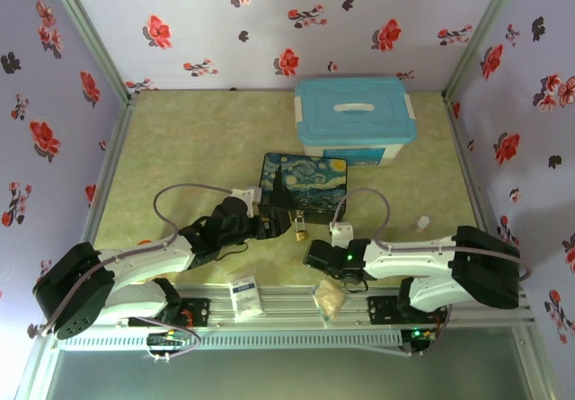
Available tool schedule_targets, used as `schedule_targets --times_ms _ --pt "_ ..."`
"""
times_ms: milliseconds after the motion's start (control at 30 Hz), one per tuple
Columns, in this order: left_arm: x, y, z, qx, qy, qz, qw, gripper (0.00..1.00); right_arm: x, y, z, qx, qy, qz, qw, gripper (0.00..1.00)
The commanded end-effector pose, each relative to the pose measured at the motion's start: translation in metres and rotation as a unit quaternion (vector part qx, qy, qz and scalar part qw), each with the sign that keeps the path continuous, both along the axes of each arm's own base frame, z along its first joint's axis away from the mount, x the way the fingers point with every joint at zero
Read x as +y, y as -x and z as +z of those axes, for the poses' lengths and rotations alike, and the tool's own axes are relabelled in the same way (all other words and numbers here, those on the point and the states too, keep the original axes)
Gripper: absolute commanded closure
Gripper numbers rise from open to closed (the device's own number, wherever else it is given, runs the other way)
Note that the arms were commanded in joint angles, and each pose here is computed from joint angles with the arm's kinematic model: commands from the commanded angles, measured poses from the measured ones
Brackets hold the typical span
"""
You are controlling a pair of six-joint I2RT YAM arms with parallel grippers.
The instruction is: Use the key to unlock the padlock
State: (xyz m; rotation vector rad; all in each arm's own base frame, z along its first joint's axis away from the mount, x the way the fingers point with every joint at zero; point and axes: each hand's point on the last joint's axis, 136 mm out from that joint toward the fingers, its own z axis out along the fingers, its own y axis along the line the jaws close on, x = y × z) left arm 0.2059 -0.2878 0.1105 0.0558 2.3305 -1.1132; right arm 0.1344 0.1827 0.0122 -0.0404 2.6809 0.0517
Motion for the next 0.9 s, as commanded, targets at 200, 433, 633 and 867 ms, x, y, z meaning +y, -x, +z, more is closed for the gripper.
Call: schedule_targets --times_ms 200,433,633,867 --pt "-0.004 -0.004 0.007 -0.011 0.012 0.004 1.0 0.01 -0.032 0.022 -0.012 0.041 0.037 -0.013 0.998 0.72" --pt "-0.006 -0.005 0.007 -0.012 0.012 0.005 1.0 0.01 -0.033 0.024 -0.015 0.041 0.014 -0.022 0.999 0.71" --pt "-0.007 -0.006 0.006 -0.011 0.009 0.004 1.0 0.01 -0.019 0.017 -0.021 0.027 -0.004 -0.007 1.0 0.73" --pt "-0.007 -0.006 0.01 -0.015 0.012 0.003 1.0 0.01 -0.027 0.025 -0.029 0.048 0.027 -0.008 0.998 0.91"
